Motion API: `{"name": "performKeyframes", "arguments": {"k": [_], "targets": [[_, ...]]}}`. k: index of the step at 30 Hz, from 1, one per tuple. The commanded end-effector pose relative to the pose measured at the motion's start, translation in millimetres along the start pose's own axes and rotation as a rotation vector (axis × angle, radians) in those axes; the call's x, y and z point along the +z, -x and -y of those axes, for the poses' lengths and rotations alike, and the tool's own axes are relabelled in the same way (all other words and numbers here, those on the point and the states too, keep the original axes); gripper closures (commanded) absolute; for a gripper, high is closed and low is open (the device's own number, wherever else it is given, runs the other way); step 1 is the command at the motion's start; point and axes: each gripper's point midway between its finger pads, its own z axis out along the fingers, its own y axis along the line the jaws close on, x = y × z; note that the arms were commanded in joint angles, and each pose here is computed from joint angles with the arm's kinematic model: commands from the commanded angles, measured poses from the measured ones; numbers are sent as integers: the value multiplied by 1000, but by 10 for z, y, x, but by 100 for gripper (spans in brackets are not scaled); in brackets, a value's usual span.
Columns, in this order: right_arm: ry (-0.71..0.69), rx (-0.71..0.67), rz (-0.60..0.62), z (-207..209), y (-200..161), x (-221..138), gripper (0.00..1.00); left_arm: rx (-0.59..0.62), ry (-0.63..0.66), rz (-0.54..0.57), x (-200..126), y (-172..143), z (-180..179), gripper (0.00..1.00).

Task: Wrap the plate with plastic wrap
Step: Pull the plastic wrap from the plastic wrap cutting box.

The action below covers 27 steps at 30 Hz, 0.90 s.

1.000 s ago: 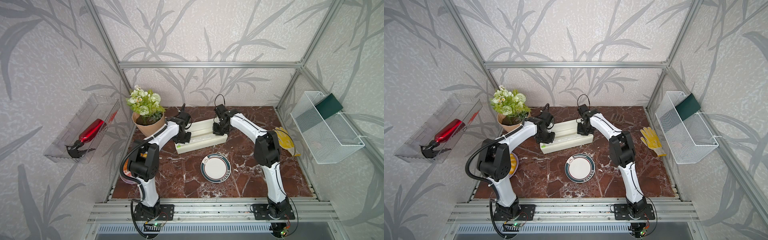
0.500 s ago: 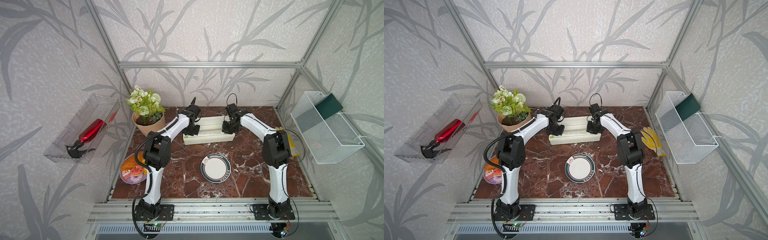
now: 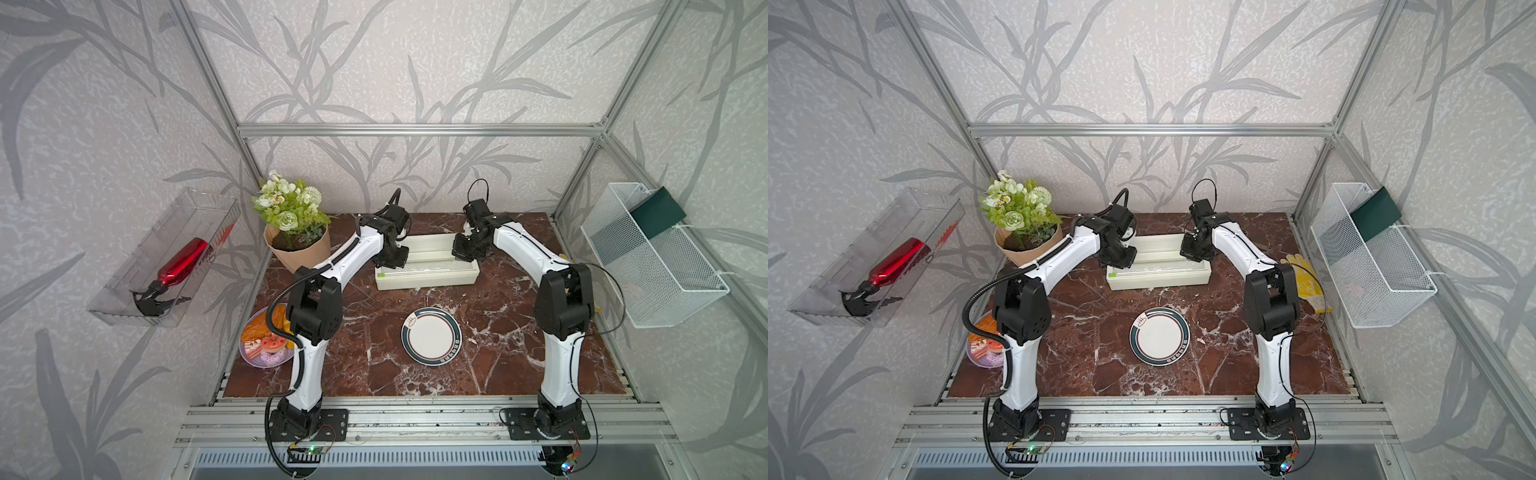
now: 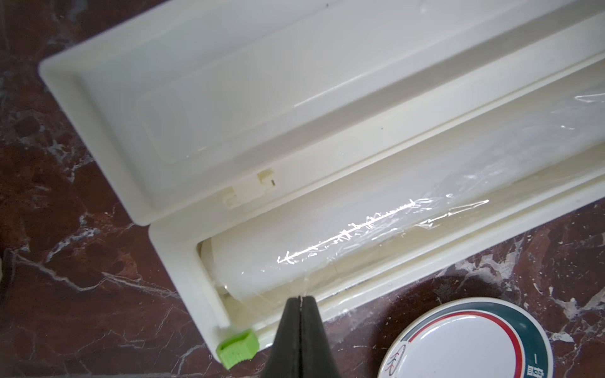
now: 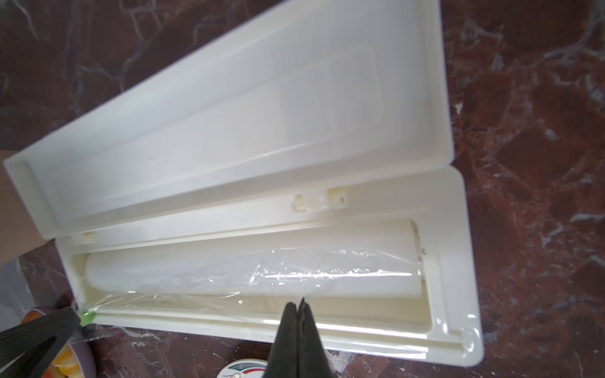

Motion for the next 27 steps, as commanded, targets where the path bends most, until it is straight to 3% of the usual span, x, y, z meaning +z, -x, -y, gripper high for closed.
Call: {"name": "performKeyframes", "arguments": {"k": [1, 17, 27], "targets": [[62, 11, 13, -175, 37, -278, 100, 11, 14, 70, -373, 132, -38, 100], [84, 17, 94, -231, 213, -728, 100, -47, 72, 206, -834, 265, -272, 100], [84, 24, 101, -109, 200, -798, 100, -29, 39, 163, -691, 109, -251, 100]]}}
